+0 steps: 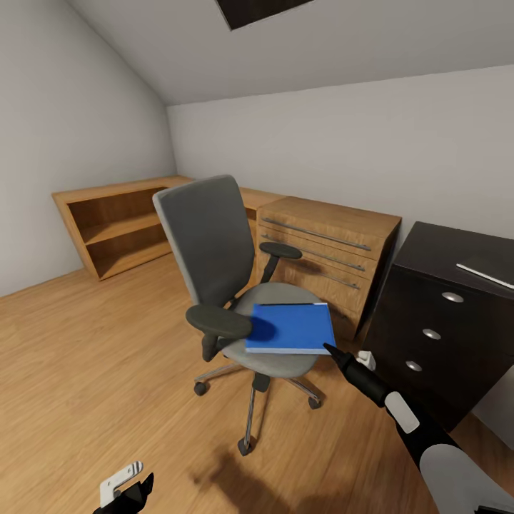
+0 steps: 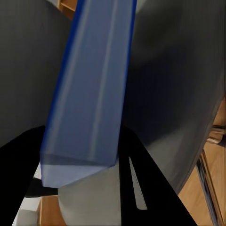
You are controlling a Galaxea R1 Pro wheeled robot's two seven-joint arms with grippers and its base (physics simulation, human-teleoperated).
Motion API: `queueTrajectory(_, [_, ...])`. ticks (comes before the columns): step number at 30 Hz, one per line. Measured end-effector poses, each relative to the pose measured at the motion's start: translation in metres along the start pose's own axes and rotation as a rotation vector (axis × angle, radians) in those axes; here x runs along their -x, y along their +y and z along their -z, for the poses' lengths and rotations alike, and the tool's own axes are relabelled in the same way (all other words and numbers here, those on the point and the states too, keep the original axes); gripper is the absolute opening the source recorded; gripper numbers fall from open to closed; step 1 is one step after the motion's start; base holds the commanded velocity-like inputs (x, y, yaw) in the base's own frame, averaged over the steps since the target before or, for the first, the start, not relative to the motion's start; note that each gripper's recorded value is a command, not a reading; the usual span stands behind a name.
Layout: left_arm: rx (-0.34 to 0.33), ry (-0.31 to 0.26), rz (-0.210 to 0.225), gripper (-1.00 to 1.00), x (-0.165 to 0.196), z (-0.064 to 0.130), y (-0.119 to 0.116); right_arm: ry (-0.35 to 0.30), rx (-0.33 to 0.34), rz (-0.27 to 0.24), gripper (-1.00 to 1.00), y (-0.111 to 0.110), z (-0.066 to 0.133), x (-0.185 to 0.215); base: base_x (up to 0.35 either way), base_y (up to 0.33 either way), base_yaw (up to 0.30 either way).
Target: In the bedroom, organize the workspace by keeping the computer under the desk, ensuring the monitor is on the desk, placing the keyboard on the desk next to the monitor, placing the mouse on the desk next to the keyboard, moving the folder from the swivel chair onto the desk next to the mouse, stacking the notebook on top of the folder with the pen on top of the notebook, and positioning the swivel chair next to the desk.
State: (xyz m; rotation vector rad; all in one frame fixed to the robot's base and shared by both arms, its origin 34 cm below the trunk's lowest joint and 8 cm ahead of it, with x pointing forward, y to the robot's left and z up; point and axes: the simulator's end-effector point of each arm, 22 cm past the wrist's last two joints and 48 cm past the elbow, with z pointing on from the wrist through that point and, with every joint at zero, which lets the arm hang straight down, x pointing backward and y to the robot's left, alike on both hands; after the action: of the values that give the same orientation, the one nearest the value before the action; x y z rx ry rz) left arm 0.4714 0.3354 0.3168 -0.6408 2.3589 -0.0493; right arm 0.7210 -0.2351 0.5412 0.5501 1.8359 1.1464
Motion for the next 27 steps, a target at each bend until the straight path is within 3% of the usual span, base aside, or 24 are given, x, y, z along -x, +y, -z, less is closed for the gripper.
queueTrajectory(10, [-0.001,0.000,-0.002,1.00,0.005,0.004,-0.002,-0.023,-0.002,-0.004,-1.00,0.004,0.002,0.011,0.000,0.000,0.000])
queueTrajectory(19, [-0.004,0.003,-0.006,1.00,0.018,0.016,-0.010,-0.092,-0.010,-0.042,-1.00,0.014,0.011,0.044,0.000,0.000,0.000])
queueTrajectory(27, [-0.005,0.003,-0.006,1.00,0.025,0.022,-0.013,-0.101,-0.011,-0.046,-1.00,0.021,0.011,0.051,0.000,0.000,0.000])
